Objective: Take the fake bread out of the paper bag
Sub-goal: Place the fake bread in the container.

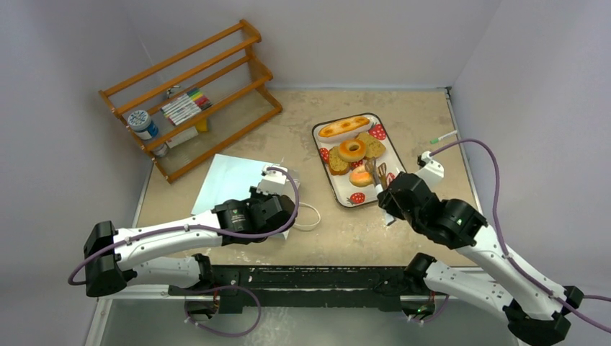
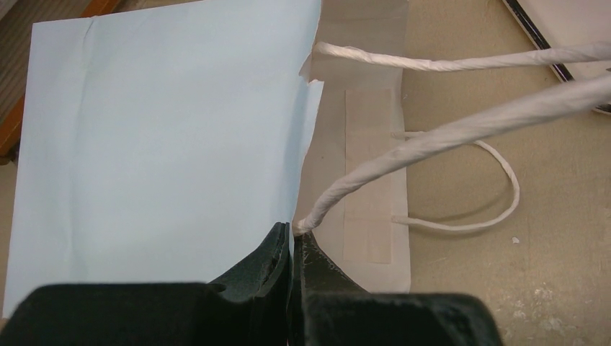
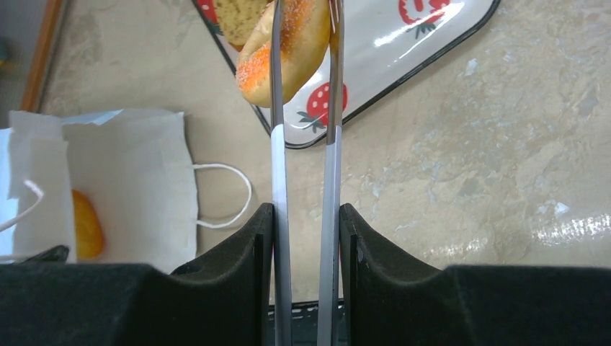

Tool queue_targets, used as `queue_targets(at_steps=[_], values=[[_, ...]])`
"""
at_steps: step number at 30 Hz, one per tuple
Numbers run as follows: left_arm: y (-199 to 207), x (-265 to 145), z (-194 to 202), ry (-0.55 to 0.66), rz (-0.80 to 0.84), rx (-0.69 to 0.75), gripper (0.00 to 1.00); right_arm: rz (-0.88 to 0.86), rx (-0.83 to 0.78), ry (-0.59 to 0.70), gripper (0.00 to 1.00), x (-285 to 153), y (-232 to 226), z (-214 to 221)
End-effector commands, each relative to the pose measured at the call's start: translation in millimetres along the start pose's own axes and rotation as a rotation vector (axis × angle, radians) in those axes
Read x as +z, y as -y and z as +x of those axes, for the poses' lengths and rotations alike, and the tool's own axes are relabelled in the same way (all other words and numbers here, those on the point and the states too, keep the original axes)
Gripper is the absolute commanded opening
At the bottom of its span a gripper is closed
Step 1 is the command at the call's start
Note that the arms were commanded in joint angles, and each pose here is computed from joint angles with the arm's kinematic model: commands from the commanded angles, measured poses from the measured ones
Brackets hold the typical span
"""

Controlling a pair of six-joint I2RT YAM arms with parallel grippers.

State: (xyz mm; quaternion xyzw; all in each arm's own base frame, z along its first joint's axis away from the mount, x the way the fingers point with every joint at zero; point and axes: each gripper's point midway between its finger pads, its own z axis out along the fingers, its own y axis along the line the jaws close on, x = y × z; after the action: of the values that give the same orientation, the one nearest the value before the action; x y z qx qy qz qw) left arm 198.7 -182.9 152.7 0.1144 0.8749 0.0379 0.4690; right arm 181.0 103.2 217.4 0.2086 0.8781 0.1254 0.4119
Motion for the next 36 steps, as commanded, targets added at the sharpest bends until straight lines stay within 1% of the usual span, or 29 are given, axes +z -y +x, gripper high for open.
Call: queue_targets(at_steps=[1, 6, 12, 15, 17, 21, 24, 27, 29, 36], values=[[5.2, -8.0, -19.0, 0.042, 0.057, -0.042, 0.00, 0.075, 0.043, 0.073, 0.00, 20.6, 6.9, -2.5], [12.7, -14.5, -20.7, 0.035, 0.132, -0.017, 0.00, 0.141, 0.040, 0.085, 0.00, 36.8, 9.4, 2.1], [44.3, -29.8, -12.8, -0.003, 0.370, 0.084, 0.00, 0.156, 0.043, 0.118, 0.00, 56.9, 9.7, -3.1], [54.5, -40.3, -12.6, -0.004, 0.465, 0.108, 0.00, 0.174, 0.048, 0.127, 0.00, 66.0, 15.2, -5.1], [57.9, -45.6, -14.6, 0.005, 0.502, 0.113, 0.00, 0.183, 0.049, 0.132, 0.00, 72.0, 20.1, -3.6], [65.7, -46.9, -9.3, -0.027, 0.531, 0.160, 0.00, 0.184, 0.056, 0.116, 0.00, 84.0, 26.8, 4.7], [70.4, -46.2, -4.4, -0.047, 0.523, 0.197, 0.00, 0.173, 0.063, 0.093, 0.11, 89.9, 28.4, 14.1], [69.6, -46.3, -4.4, -0.042, 0.504, 0.200, 0.00, 0.158, 0.076, 0.077, 0.27, 92.8, 29.1, 21.3], [67.4, -45.5, -6.4, -0.034, 0.489, 0.191, 0.00, 0.154, 0.082, 0.069, 0.33, 94.5, 31.1, 25.3], [63.1, -42.1, -8.3, -0.040, 0.445, 0.193, 0.00, 0.124, 0.091, 0.036, 0.38, 95.7, 29.0, 31.4]])
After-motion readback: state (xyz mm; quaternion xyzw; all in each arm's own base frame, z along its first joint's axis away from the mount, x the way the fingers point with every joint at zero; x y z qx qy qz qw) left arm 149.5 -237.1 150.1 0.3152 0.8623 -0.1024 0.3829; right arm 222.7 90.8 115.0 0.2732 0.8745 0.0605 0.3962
